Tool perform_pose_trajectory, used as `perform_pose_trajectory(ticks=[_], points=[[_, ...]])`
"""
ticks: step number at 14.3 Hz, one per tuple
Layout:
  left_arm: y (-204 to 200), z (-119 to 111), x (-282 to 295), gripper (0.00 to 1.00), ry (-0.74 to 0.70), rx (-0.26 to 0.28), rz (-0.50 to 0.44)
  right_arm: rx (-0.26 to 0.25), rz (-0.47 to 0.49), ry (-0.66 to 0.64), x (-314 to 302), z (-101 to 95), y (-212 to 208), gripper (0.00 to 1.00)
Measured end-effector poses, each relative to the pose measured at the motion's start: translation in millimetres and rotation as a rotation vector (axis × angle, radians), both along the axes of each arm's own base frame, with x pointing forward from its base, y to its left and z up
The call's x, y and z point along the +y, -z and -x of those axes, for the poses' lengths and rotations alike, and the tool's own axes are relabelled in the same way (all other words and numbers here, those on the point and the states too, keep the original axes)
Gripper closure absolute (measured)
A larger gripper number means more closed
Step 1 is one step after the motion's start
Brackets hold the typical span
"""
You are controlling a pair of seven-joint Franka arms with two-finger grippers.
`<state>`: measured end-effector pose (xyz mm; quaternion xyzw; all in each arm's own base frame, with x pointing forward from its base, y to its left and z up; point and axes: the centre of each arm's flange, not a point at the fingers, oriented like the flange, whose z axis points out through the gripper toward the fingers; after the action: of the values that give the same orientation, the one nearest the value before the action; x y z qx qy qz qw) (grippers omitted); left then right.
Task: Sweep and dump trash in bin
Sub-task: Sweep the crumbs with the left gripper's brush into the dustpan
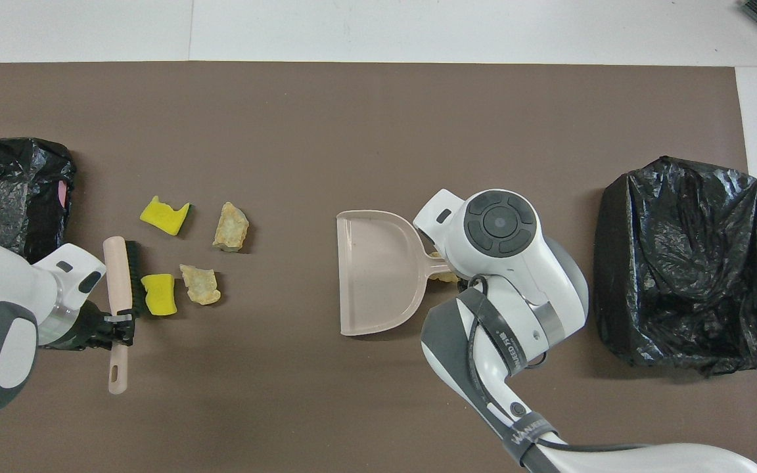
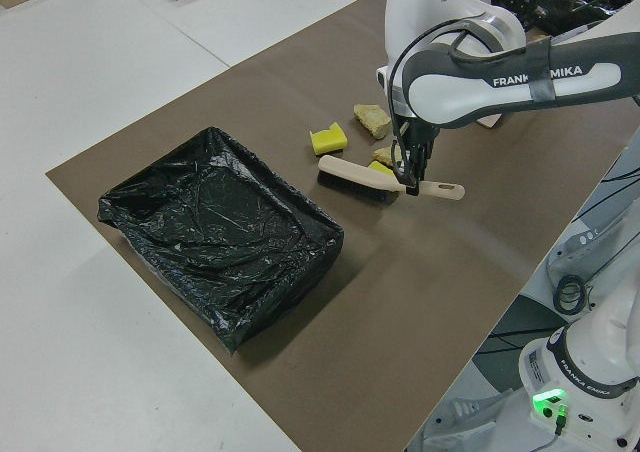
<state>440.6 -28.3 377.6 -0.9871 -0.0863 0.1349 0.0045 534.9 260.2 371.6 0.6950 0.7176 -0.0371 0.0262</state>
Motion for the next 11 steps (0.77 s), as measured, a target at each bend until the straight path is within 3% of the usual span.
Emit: perform_pose_trajectory(ticks=[5, 11], points=[[1, 11, -89, 0.74, 0.060, -0.054, -0.025, 0.000, 0.000, 0.000, 0, 0.0, 0, 0.69], [4, 27, -168, 0.74, 0.052, -0.108, 0.064, -0.002, -0.001, -0.002, 1, 0.1, 0, 0.69]])
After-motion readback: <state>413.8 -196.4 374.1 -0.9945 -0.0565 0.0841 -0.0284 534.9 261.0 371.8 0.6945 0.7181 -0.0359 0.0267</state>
